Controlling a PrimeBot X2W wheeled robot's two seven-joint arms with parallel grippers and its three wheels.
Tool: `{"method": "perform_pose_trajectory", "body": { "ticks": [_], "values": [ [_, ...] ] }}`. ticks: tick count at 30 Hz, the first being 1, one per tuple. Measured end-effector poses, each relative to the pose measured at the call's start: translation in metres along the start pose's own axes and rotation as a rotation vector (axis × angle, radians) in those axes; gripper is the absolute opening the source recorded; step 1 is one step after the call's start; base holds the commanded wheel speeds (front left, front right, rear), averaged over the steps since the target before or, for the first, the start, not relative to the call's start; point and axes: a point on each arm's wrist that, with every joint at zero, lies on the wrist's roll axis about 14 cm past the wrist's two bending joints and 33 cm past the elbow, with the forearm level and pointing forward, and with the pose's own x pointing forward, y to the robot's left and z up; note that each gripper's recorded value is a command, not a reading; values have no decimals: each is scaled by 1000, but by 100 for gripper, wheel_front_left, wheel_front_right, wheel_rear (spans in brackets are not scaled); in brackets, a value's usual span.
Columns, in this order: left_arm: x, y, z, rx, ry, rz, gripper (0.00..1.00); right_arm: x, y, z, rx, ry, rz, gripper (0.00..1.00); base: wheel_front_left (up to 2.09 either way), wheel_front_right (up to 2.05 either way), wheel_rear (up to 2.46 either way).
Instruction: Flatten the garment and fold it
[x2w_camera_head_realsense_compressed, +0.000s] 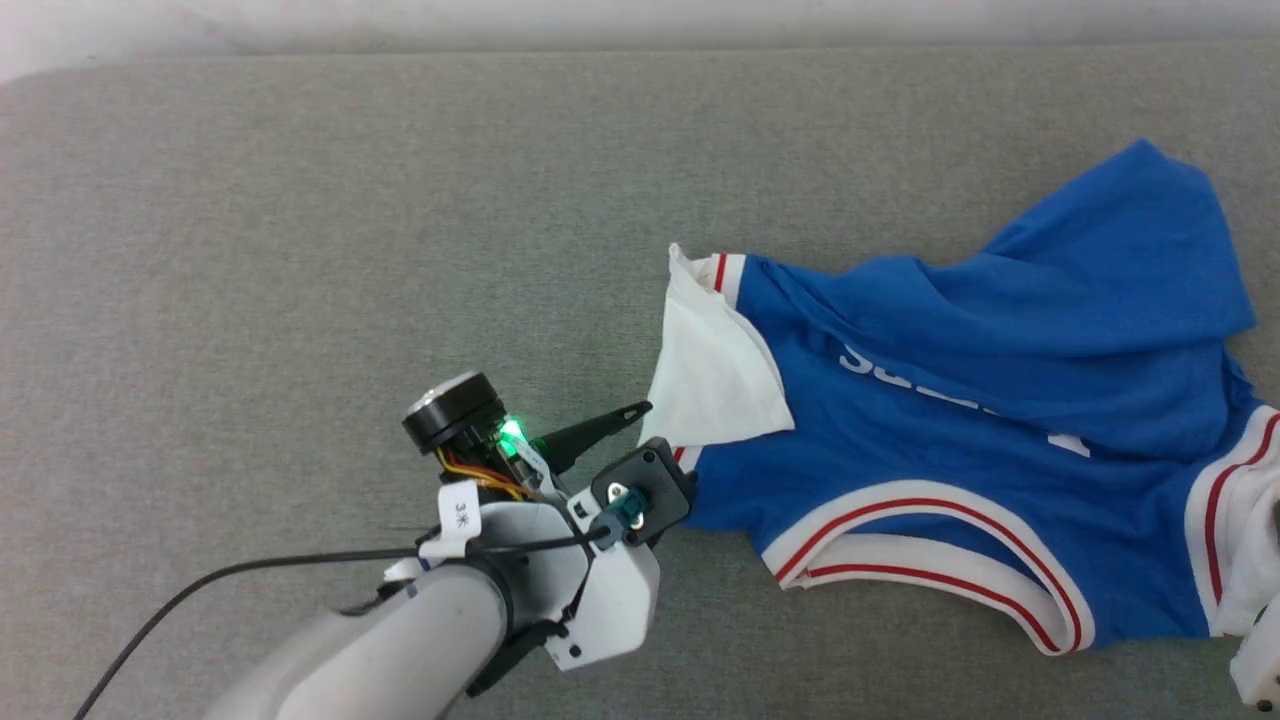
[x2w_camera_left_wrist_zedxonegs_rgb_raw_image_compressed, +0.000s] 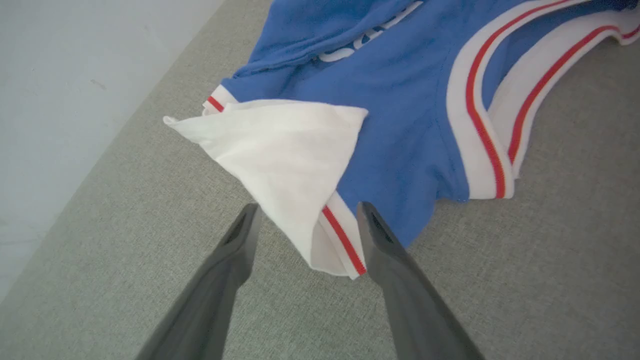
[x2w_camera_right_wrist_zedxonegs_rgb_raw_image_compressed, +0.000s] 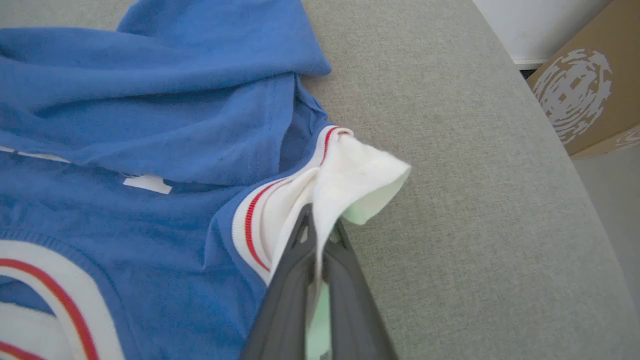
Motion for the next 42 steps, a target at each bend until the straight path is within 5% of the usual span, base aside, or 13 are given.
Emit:
{"method": "perform_pose_trajectory", "body": {
  "ticks": [8, 9, 11, 16, 21, 29, 35, 42],
  "values": [
    [23, -1, -30, 31, 64, -27, 100, -4, -11, -6, 15, 9, -29, 0, 0, 0, 0],
    [25, -2, -29, 23, 59, -28, 56, -4, -12, -6, 16, 8, -31, 0, 0, 0, 0],
    [28, -1, -22, -1, 24, -13, 0, -5, -13, -5, 19, 6, -33, 0, 0, 0, 0],
    [28, 18, 10, -194, -112, 77, 0, -6, -14, -4, 21, 2, -33, 0, 0, 0, 0],
    [3, 54, 31, -521, -278, 218, 0, -6, -11, -5, 28, 3, -19, 0, 0, 0, 0],
    [-55, 68, -42, -1010, -267, 498, 0, -4, 0, -5, 34, 1, 17, 0, 0, 0, 0],
    [-90, 59, -65, -1139, -304, 614, 0, -5, 5, 7, 40, -56, 31, 0, 0, 0, 0],
    [-108, 71, -31, -1121, -439, 620, 0, -13, 17, 43, 42, -192, 71, 0, 0, 0, 0]
  ]
}}
